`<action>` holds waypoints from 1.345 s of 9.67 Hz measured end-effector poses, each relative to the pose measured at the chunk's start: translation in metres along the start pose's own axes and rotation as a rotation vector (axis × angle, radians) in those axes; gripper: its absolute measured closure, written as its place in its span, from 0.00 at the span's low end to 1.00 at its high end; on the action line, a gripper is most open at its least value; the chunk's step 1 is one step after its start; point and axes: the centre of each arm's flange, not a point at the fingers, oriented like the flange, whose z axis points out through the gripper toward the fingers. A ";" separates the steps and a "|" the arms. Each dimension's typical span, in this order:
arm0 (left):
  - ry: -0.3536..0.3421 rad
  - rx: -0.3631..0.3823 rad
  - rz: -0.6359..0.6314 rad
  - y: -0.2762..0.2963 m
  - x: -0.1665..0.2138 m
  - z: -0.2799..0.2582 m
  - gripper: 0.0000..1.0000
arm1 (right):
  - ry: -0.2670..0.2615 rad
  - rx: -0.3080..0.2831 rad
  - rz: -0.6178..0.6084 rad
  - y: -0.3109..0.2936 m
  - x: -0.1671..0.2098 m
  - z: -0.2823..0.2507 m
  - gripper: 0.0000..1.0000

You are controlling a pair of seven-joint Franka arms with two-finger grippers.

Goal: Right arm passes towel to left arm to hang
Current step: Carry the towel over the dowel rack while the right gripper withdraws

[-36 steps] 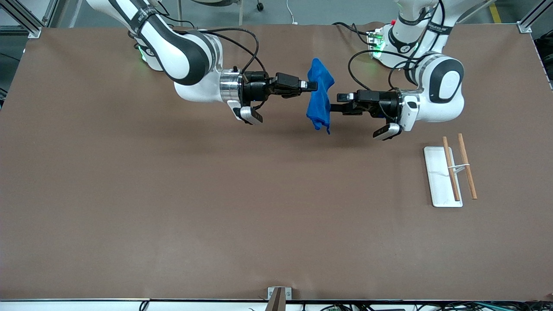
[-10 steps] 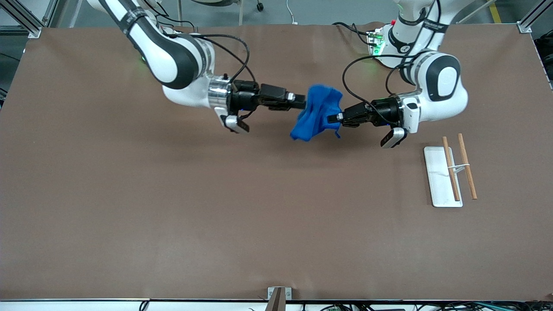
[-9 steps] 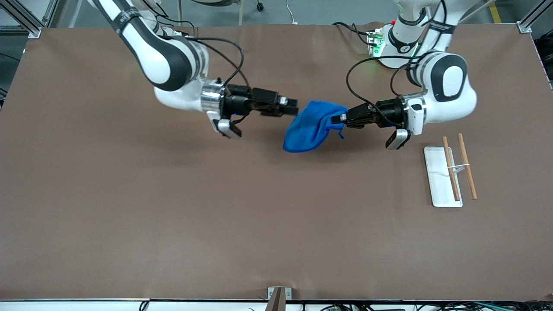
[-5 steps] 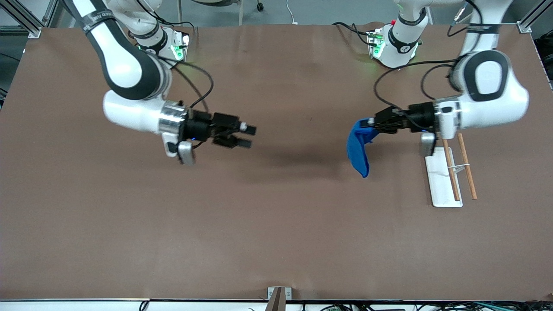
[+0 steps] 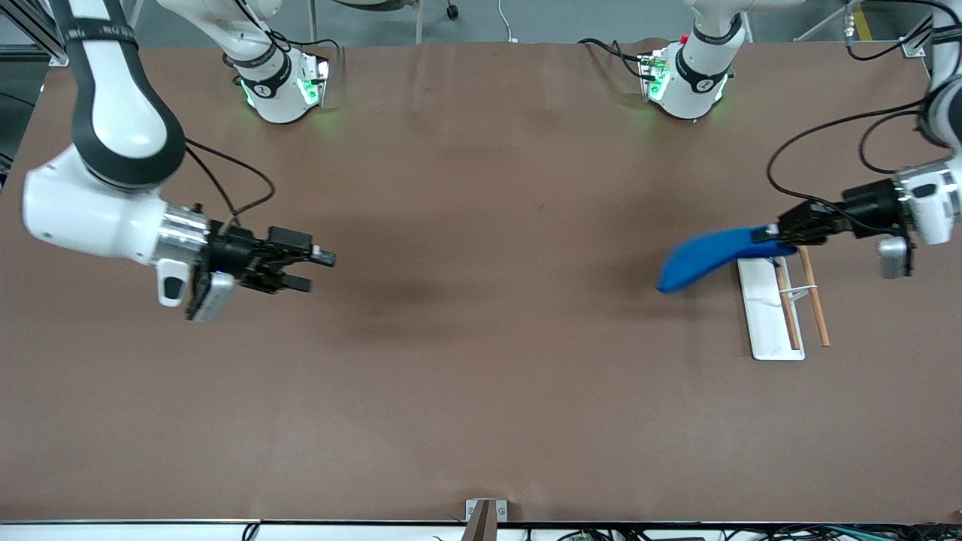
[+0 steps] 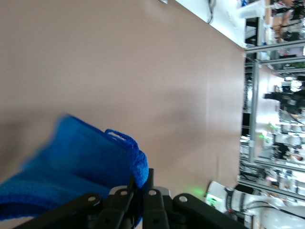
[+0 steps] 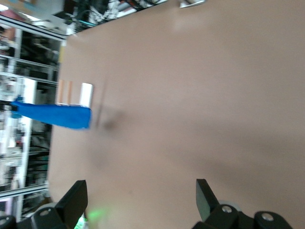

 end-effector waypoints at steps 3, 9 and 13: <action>0.026 0.095 -0.037 -0.079 0.012 -0.031 0.95 | -0.028 -0.353 0.059 0.009 -0.014 -0.062 0.00; 0.034 0.354 -0.068 -0.167 0.020 -0.111 0.95 | 0.000 -0.724 0.273 0.035 -0.049 -0.201 0.00; 0.020 0.427 -0.116 -0.212 0.029 -0.107 0.92 | 0.011 -0.730 0.339 -0.007 -0.069 -0.298 0.00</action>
